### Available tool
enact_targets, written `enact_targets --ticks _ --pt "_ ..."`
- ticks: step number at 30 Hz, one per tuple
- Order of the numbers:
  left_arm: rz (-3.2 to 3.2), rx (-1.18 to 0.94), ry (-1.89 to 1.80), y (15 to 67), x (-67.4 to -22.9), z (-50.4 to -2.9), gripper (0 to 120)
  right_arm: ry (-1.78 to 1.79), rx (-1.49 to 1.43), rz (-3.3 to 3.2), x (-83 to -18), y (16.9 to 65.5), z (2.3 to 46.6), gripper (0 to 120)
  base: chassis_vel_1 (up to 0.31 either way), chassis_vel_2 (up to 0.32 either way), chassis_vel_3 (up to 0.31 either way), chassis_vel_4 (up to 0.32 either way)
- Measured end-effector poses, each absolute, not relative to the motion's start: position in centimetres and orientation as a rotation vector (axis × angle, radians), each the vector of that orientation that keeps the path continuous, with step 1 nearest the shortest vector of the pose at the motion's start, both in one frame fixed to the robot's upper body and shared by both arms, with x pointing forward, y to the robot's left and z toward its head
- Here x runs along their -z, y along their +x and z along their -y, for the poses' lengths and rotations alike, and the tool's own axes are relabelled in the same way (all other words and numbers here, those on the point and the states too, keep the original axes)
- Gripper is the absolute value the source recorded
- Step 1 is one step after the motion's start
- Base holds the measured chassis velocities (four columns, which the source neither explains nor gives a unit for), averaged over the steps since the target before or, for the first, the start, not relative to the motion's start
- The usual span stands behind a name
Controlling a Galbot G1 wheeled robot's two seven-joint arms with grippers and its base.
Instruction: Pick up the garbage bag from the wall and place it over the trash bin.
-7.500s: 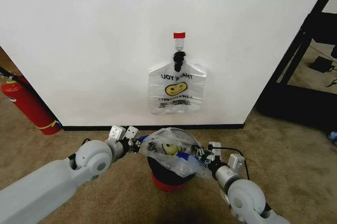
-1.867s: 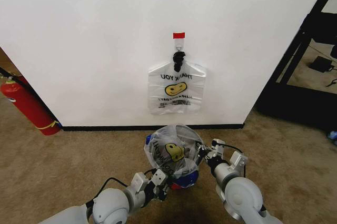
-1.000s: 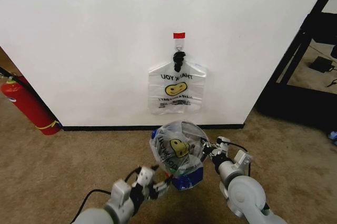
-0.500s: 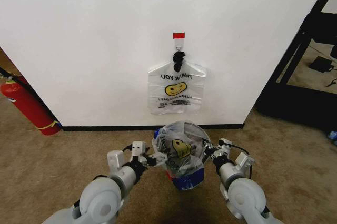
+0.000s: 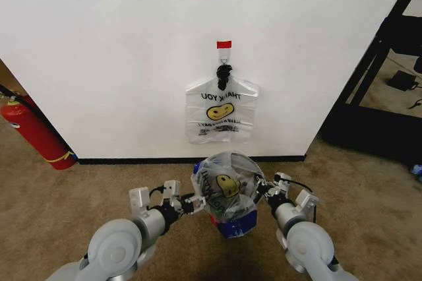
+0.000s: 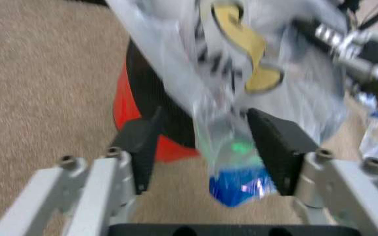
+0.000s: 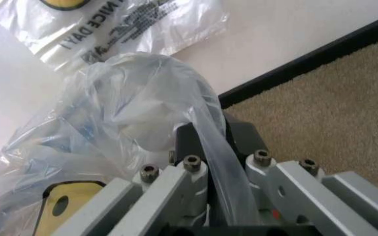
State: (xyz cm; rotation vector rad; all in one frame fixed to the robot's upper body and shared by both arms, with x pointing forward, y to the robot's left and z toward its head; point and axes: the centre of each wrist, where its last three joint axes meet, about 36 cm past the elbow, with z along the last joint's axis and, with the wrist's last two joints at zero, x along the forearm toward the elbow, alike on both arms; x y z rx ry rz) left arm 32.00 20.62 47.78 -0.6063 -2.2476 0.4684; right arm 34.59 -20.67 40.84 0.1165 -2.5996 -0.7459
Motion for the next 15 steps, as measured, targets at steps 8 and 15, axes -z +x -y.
enact_targets --ticks 8,15 --pt "2.24 -0.458 -0.614 31.61 -46.82 -20.18 20 0.117 0.747 2.601 -40.89 34.62 20.79 1 0.0 0.0 0.0 0.0" --pt "2.257 -0.48 -0.614 31.63 -46.81 -20.17 0 0.121 0.748 2.603 -41.03 34.78 20.81 1 0.0 0.0 0.0 0.0"
